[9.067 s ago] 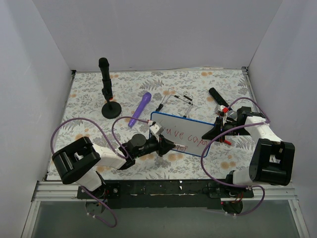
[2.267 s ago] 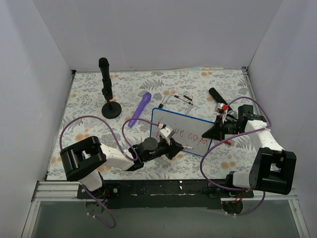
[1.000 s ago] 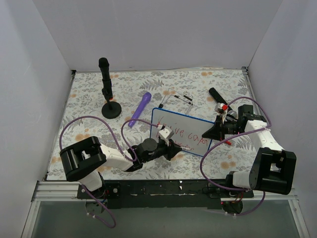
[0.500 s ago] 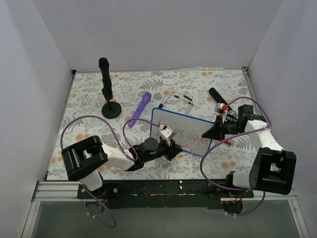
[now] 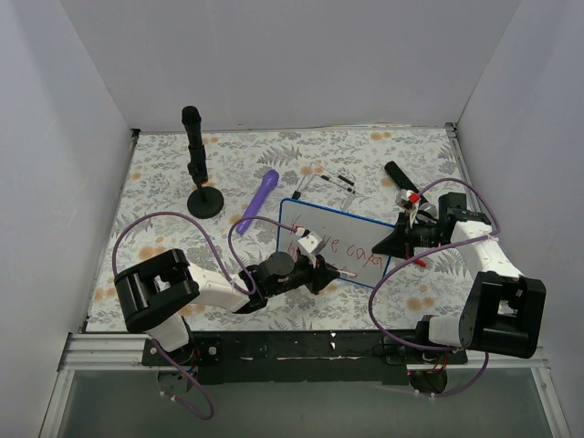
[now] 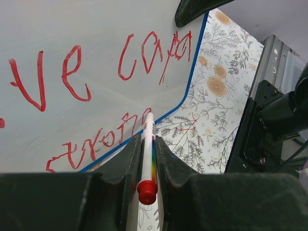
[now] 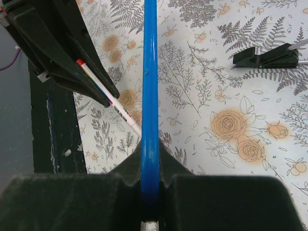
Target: Write a sentence on the whiteboard
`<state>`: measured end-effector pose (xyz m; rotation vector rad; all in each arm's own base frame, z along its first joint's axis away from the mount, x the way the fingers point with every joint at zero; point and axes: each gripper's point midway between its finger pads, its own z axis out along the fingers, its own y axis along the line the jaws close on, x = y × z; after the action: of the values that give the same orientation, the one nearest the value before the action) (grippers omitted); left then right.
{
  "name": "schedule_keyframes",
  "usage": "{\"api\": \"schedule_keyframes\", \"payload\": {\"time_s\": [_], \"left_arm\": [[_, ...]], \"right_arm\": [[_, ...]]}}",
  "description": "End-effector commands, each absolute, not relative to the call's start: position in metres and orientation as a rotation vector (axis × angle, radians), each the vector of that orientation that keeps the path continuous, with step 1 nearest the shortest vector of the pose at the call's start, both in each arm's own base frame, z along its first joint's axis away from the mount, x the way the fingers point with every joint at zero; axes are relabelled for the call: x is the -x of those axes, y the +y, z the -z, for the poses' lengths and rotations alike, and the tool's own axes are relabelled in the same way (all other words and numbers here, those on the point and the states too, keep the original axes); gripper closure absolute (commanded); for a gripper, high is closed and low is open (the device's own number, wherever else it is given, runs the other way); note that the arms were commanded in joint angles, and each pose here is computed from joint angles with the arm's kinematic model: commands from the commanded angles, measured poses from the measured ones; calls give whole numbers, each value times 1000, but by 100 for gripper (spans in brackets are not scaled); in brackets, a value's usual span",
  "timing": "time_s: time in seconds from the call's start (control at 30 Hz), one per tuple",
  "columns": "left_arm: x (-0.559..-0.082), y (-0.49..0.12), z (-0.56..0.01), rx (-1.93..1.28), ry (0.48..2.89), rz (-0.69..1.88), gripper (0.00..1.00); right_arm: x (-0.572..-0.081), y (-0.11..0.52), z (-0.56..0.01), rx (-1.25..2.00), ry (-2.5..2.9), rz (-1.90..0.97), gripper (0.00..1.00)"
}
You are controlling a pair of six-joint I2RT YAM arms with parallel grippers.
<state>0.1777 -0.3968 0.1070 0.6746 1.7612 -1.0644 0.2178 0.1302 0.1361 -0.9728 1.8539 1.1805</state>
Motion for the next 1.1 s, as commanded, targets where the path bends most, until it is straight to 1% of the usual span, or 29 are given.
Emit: {"api": "schedule_keyframes", "payload": {"time_s": [0.0, 1.07], "left_arm": [[-186, -399, -125, -657, 1709, 1054, 100], [-181, -382, -79, -684, 1838, 995, 100]], "right_arm": [[-225, 113, -115, 1041, 1945, -1021, 99], [-225, 113, -115, 1042, 1946, -1015, 99]]}}
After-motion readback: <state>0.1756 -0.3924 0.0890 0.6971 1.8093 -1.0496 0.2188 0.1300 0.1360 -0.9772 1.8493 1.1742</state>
